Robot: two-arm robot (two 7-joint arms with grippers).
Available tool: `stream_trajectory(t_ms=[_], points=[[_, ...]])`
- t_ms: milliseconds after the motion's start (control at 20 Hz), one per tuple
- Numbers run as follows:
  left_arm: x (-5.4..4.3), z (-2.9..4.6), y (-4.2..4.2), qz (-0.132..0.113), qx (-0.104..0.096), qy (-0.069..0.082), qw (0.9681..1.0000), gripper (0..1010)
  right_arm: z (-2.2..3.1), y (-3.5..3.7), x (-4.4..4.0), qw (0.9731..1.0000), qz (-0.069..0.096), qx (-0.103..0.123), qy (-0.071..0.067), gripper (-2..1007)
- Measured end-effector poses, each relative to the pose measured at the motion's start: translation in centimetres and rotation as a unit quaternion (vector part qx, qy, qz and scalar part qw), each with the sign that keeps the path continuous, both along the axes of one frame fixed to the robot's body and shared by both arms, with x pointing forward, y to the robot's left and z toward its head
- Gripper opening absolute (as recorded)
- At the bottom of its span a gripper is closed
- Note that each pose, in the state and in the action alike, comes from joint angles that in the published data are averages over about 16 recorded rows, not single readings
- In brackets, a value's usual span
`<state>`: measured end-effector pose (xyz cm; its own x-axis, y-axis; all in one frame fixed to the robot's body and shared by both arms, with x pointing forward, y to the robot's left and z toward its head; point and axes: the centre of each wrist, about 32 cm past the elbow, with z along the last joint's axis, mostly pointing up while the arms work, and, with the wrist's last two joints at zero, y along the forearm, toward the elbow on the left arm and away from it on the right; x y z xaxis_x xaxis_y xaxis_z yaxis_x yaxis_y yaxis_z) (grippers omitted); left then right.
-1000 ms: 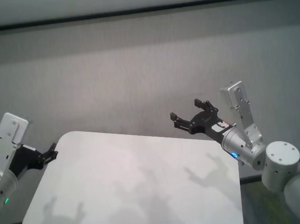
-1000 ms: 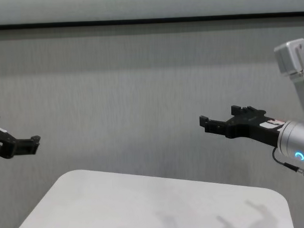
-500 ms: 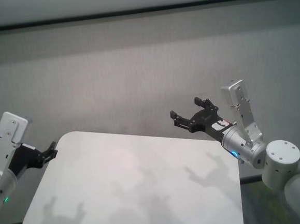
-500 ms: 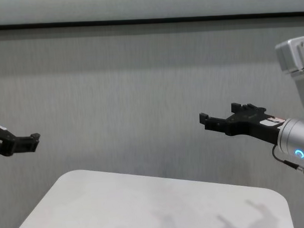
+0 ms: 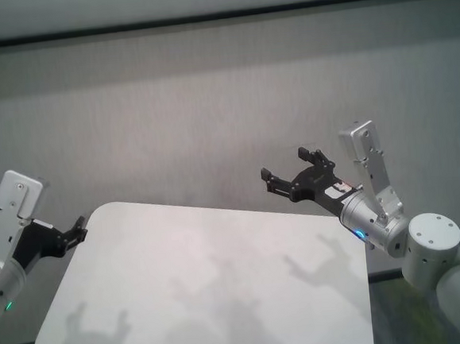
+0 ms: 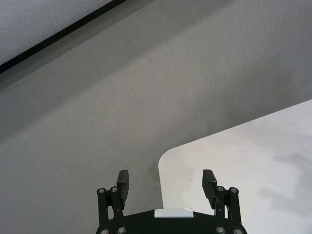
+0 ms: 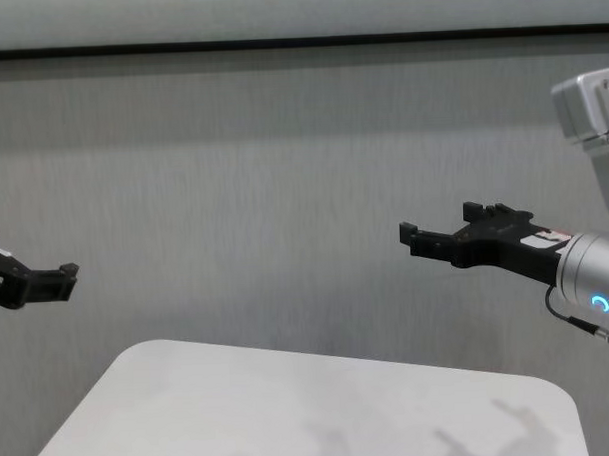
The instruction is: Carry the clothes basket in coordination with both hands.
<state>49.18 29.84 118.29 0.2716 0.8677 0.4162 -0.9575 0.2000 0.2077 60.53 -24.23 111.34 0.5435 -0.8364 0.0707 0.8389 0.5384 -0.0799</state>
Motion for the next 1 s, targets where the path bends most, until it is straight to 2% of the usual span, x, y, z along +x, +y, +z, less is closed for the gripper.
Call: stream_trajectory(t_ms=[1000], points=[[0.02,0.15,0.0,0.001,0.002,-0.001,1.0,1002,0.13,-0.04,0.07,1.0,0.0,-0.001,-0.001,1001]])
